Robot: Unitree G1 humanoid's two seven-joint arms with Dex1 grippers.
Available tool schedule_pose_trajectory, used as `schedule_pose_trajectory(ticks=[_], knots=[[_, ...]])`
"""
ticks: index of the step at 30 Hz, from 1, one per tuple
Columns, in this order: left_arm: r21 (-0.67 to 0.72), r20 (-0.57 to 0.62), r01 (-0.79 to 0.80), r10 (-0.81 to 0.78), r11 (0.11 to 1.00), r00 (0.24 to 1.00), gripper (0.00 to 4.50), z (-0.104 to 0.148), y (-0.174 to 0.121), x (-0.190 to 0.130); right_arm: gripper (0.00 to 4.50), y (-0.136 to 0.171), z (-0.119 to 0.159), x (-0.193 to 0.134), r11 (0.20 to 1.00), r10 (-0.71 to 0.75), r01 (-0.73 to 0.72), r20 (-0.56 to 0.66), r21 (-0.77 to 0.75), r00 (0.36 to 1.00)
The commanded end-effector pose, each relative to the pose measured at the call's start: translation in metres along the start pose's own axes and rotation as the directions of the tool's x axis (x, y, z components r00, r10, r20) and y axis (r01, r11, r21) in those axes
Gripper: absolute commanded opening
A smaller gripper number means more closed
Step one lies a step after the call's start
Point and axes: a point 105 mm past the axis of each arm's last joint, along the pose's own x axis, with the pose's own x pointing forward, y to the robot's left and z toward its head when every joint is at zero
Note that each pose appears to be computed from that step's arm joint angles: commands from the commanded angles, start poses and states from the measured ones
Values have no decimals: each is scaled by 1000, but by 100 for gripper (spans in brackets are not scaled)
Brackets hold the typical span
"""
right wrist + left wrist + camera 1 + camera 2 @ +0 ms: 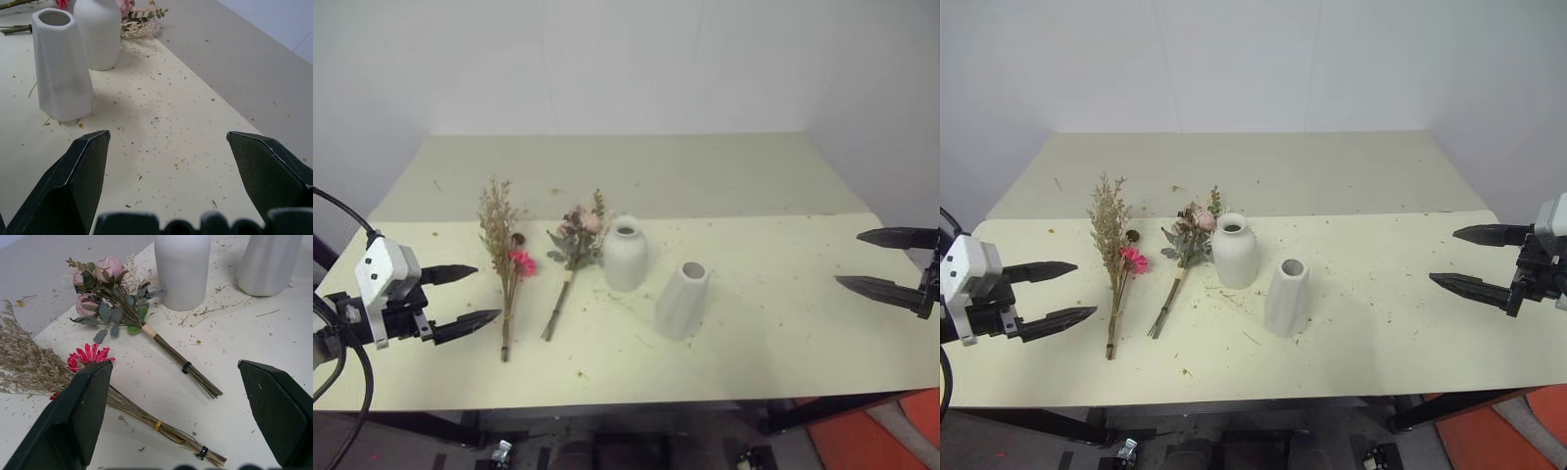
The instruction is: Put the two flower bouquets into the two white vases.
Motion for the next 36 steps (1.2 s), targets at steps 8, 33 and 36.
schedule_pose_trajectory(ticks=[8,33,36], knots=[[34,14,-11,11,999,1000,447,6,0,1,450,0,14,4,999,19,-19,15,-50,1000],[-232,-641,-430,196,872,743,366,-65,46,94,450,13,26,28,993,96,-88,106,-76,990],[-244,-642,-430,188,869,744,271,-67,49,102,450,18,28,31,991,117,-108,119,-79,986]])
